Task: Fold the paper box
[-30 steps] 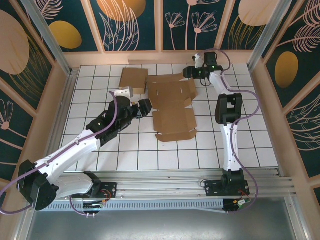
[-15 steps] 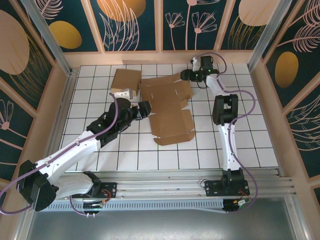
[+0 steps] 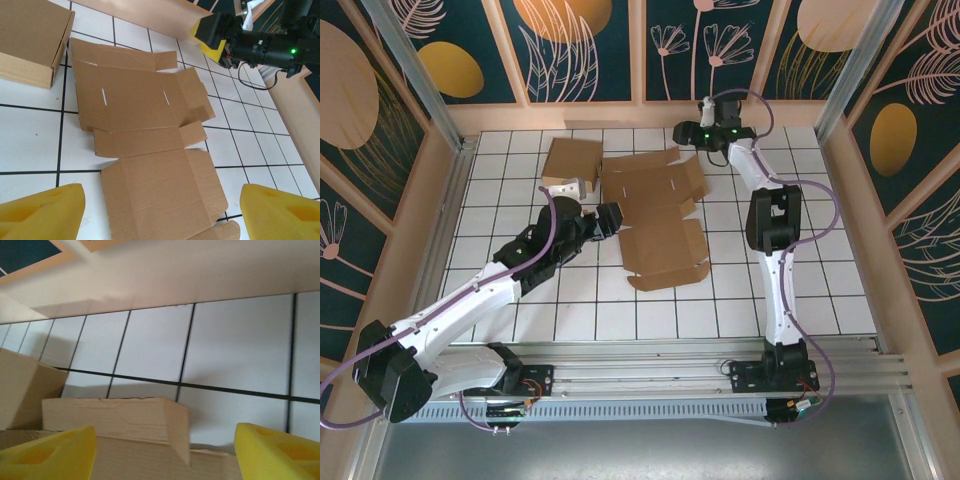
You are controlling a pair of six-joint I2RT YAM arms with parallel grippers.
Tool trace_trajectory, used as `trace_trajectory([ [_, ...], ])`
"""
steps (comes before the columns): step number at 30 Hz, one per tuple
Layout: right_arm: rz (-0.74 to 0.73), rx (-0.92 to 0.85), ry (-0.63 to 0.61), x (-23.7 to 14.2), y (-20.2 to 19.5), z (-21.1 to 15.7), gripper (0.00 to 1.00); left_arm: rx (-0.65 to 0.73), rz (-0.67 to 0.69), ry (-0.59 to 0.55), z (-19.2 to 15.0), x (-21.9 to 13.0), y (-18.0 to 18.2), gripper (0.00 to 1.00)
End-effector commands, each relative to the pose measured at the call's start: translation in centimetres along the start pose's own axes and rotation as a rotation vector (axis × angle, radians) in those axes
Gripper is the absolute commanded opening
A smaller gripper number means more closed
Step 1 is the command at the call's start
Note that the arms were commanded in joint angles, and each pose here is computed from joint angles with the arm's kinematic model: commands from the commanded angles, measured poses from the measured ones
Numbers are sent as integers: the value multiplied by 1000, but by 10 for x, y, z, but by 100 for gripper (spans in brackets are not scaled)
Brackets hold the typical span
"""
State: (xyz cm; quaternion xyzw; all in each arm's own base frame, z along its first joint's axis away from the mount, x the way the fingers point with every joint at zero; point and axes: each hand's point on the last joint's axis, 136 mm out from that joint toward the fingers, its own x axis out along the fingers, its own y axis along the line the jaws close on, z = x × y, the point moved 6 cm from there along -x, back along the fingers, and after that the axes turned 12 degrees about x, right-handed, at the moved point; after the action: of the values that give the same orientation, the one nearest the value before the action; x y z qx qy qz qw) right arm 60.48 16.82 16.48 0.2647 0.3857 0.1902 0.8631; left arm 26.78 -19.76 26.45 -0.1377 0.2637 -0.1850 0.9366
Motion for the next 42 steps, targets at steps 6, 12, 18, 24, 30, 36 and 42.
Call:
trace_trajectory([
  [6, 16, 88, -15, 31, -4, -12, 73, -23, -23, -35, 4, -10, -1, 84],
  [12, 41, 121, 1, 47, -13, -22, 73, -23, -26, -50, 6, -14, 0, 93],
  [18, 69, 133, 42, 61, -18, -36, 52, -20, -20, -53, 5, -15, 1, 98],
  [24, 102, 85, 40, 54, -8, -30, 10, -30, 7, -34, 6, -11, 5, 97],
  [30, 230, -93, 47, 3, 34, -12, 0, -2, -22, 11, 44, 14, 34, 96],
  [36, 346, -268, 20, -65, 70, -19, 0, 255, -99, 56, 93, 52, 40, 98],
  [42, 475, -415, -13, -130, 105, -35, 0, 457, -245, 114, 135, 82, 35, 99],
])
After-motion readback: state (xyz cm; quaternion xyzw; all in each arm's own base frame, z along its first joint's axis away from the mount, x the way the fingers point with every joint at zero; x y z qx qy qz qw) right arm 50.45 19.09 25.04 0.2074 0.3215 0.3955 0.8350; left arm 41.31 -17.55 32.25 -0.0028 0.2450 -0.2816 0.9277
